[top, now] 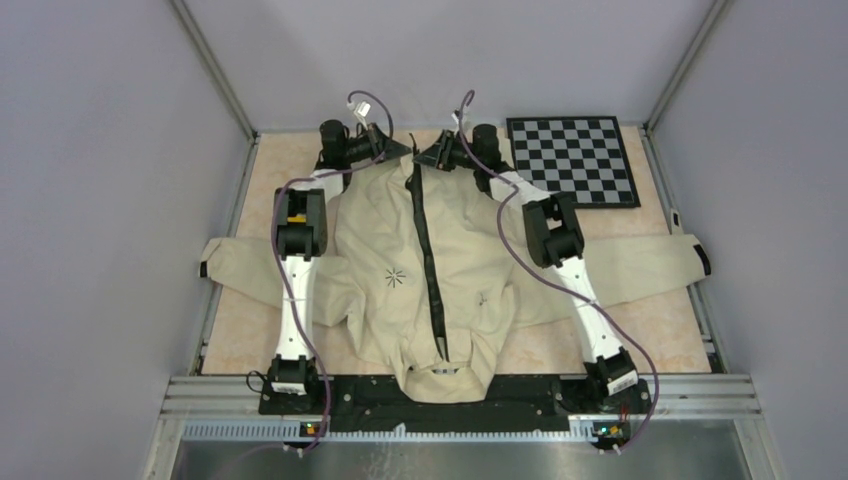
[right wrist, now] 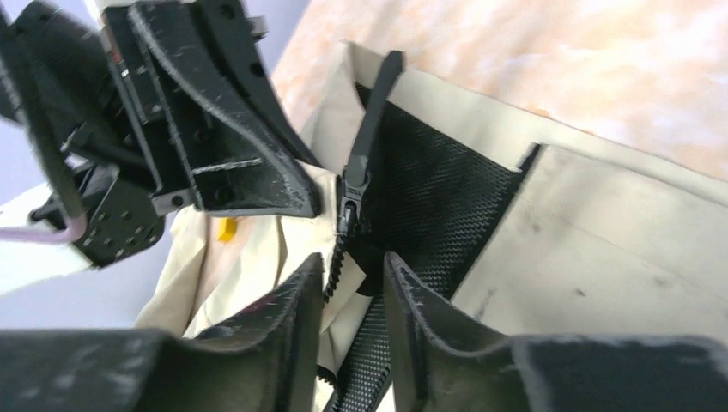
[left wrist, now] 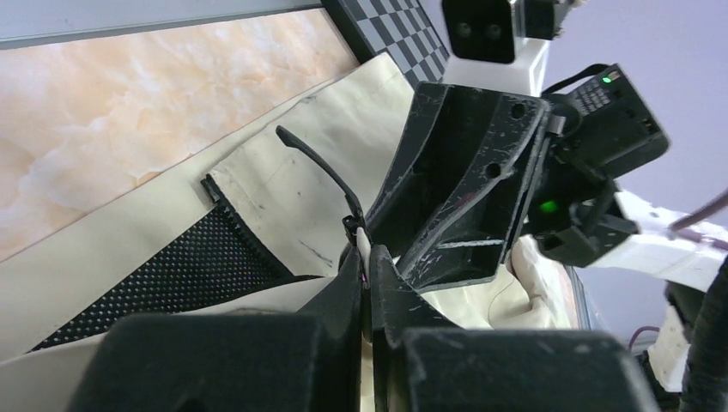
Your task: Zip up the jacket
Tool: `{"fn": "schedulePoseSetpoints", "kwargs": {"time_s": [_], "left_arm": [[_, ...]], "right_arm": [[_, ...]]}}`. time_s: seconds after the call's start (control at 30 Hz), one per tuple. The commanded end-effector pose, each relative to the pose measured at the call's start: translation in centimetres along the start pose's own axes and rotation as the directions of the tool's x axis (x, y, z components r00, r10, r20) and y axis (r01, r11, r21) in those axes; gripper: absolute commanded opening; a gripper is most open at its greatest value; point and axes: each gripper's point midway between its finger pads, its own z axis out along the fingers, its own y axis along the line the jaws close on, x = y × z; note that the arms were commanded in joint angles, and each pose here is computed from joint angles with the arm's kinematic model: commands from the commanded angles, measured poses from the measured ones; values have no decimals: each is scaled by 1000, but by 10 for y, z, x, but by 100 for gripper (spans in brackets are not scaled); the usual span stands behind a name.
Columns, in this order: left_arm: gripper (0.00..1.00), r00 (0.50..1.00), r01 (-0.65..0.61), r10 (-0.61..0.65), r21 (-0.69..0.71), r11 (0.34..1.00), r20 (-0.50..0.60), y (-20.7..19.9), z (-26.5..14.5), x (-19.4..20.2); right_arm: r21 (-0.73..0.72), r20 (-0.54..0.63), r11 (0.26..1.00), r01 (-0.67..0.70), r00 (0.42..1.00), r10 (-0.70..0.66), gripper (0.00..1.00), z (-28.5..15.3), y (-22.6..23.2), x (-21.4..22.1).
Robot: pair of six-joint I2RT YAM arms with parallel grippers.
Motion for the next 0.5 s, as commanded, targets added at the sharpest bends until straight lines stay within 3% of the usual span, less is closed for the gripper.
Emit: {"fn": "schedulePoseSetpoints", "kwargs": {"time_s": [0.0, 0.13, 0.3, 0.47], "left_arm": [[0, 996, -82, 83, -13, 997, 38, -16, 2, -19], [0, 993, -82, 86, -52, 995, 85, -15, -1, -26], [0, 986, -80, 94, -106, 991, 134, -13, -5, -30], [0, 980, -78, 105, -162, 984, 168, -11, -12, -32]], "right_arm": [[225, 91, 961, 160, 979, -184, 37, -24, 30, -75], [419, 57, 882, 215, 963, -262, 45, -39, 2, -85], [517, -4, 814, 265, 951, -308, 49, -33, -23, -90], [597, -57, 707, 378, 899, -433, 57, -30, -29, -91]]}}
